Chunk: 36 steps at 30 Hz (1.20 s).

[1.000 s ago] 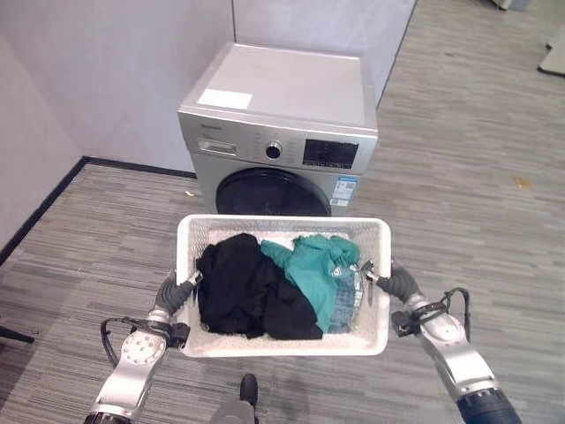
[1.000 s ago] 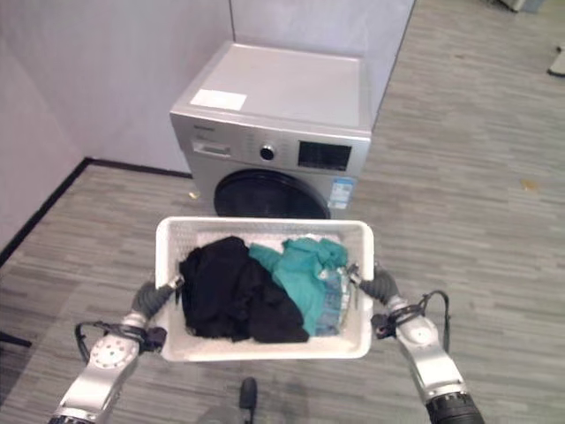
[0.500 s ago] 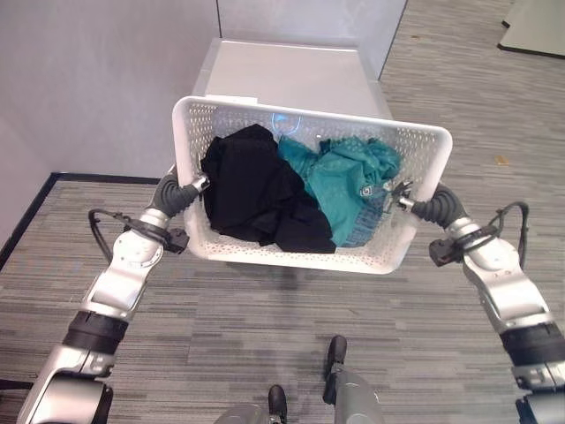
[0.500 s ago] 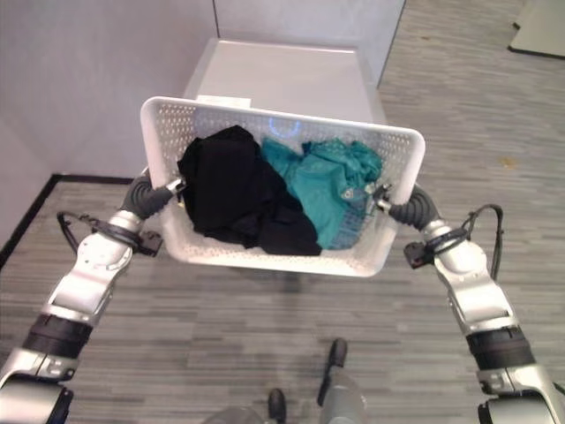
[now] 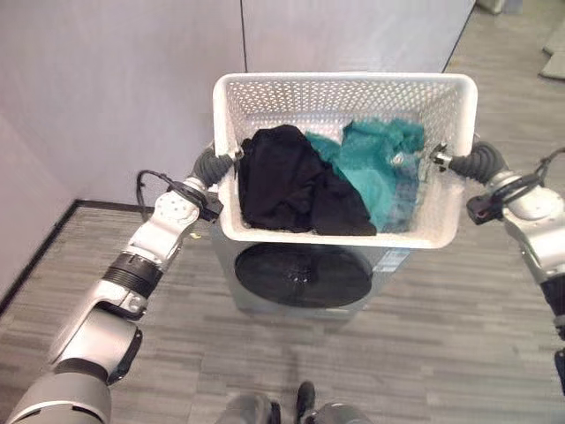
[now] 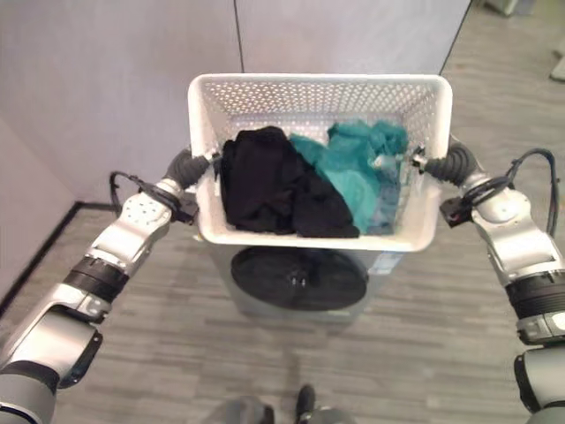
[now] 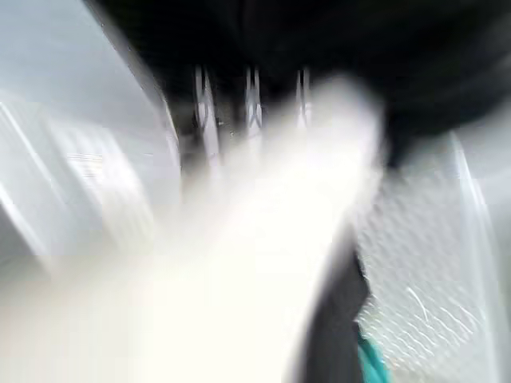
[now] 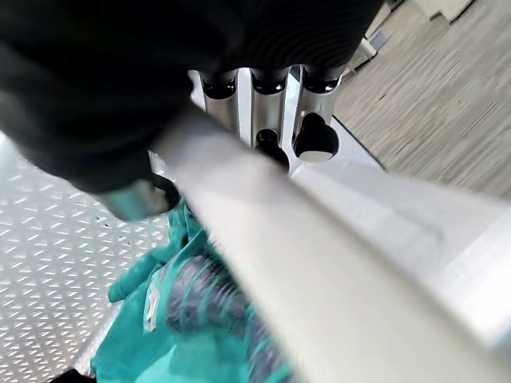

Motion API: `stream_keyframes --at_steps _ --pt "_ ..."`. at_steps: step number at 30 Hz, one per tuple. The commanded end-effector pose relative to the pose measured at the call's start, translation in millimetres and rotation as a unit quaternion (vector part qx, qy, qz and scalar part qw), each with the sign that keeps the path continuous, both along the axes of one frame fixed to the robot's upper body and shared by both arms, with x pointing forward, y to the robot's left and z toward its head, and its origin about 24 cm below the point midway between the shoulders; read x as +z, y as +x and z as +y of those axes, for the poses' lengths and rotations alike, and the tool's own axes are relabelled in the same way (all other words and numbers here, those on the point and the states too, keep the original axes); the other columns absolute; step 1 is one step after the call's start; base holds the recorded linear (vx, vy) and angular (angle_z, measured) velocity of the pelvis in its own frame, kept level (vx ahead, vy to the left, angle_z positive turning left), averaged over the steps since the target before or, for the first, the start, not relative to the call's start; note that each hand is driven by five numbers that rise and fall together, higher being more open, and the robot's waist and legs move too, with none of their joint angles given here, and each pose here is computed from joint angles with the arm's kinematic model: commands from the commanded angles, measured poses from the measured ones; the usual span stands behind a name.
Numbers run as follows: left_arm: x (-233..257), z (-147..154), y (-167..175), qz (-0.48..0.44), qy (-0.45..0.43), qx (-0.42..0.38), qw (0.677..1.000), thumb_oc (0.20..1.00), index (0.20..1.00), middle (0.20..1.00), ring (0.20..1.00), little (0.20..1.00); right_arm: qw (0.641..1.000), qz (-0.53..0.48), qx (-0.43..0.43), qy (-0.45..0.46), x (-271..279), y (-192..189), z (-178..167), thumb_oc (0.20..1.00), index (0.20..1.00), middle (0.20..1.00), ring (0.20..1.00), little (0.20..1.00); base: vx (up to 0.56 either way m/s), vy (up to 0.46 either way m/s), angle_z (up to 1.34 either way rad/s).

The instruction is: Grab the laundry basket,head to the washer,open it,put in the laundry and shut it.

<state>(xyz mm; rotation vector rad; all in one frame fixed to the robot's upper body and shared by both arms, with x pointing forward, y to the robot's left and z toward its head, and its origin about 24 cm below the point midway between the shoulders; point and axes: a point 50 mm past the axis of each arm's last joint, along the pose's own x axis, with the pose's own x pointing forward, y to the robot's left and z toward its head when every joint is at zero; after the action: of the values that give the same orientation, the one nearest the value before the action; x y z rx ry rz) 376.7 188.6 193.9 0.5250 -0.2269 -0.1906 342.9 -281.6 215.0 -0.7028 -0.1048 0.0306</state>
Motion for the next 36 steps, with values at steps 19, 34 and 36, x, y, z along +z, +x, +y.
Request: stream_keyframes --at_steps 19,34,36 --pt "18.9 68.2 17.3 0.013 0.014 0.166 0.986 0.200 0.200 0.200 0.200 0.200 0.979 0.135 -0.132 -0.072 -48.2 20.6 -38.0 0.200 0.200 0.200 0.200 0.200 0.13 0.071 -0.38" --pt "44.1 55.1 41.5 0.051 0.077 0.199 0.976 0.200 0.200 0.200 0.200 0.200 0.957 0.174 -0.209 -0.098 -2.2 38.5 -55.4 0.200 0.200 0.200 0.200 0.200 0.07 -0.125 0.13" --pt "54.8 55.6 43.1 0.050 0.098 0.210 0.971 0.583 0.583 0.583 0.583 0.583 0.954 0.183 -0.210 -0.110 0.1 41.2 -51.6 0.200 0.200 0.200 0.200 0.200 0.02 -0.046 0.09"
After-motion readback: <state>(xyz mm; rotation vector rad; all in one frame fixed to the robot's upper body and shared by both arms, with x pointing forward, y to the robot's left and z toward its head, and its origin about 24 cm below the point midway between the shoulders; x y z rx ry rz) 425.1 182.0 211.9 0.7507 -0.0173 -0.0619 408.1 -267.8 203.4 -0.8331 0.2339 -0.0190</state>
